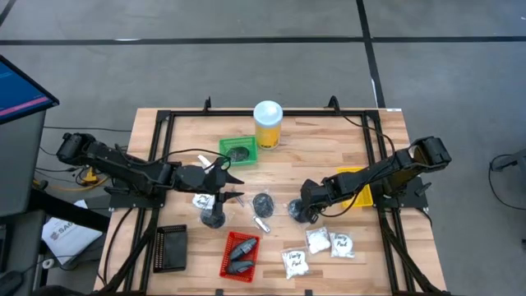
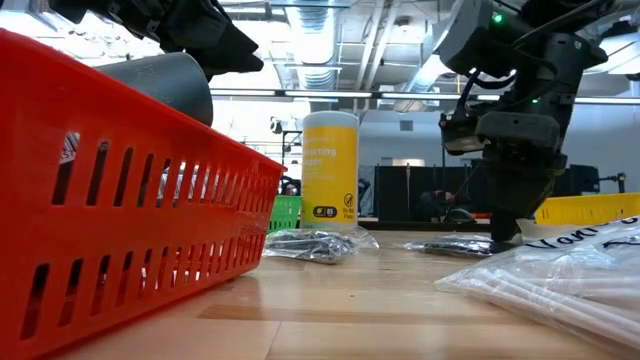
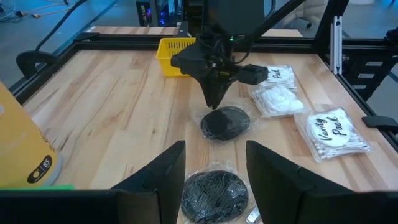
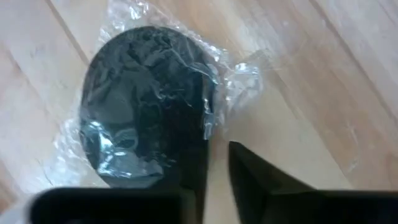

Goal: Pick & Place Travel size toiletries
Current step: Put the black hairbrush into the green bin

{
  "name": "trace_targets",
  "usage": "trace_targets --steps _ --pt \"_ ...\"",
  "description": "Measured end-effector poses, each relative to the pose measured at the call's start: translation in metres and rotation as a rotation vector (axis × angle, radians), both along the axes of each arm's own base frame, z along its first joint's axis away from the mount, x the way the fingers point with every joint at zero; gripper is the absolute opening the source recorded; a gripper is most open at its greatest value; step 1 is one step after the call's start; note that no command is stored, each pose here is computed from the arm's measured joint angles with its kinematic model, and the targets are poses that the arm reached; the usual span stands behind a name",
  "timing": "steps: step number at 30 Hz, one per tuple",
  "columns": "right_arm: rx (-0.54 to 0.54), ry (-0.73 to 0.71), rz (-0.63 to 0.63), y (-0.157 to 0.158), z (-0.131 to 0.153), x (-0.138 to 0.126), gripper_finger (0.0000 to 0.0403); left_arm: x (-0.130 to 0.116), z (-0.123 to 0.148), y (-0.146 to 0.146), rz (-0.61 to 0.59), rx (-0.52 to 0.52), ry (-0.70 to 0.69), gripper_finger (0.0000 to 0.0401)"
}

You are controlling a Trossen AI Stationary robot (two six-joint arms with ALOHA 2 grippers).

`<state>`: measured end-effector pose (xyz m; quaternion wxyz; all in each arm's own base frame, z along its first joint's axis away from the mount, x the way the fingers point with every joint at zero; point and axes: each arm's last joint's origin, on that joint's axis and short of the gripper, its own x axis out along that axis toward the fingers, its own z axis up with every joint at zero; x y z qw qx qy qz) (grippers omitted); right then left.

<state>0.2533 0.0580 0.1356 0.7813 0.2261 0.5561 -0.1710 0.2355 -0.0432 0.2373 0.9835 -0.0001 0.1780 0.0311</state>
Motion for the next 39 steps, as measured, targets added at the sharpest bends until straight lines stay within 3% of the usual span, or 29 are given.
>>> trace_targets --steps 6,15,35,39 --pt "-0.010 -0.003 0.034 0.002 0.000 0.000 0.0002 0.000 0.001 0.000 0.000 -0.001 -0.006 0.0158" --pt "-0.020 -0.057 0.086 0.007 0.012 0.011 0.0000 0.000 0.001 0.000 0.000 -0.001 -0.006 0.0158" --pt "-0.143 -0.178 0.248 0.015 0.080 0.047 0.0000 0.000 0.001 -0.004 -0.058 -0.025 -0.014 0.0158" --pt "-0.175 -0.203 0.281 0.018 0.095 0.052 0.0000 0.011 -0.004 -0.012 -0.081 -0.031 -0.046 0.0158"
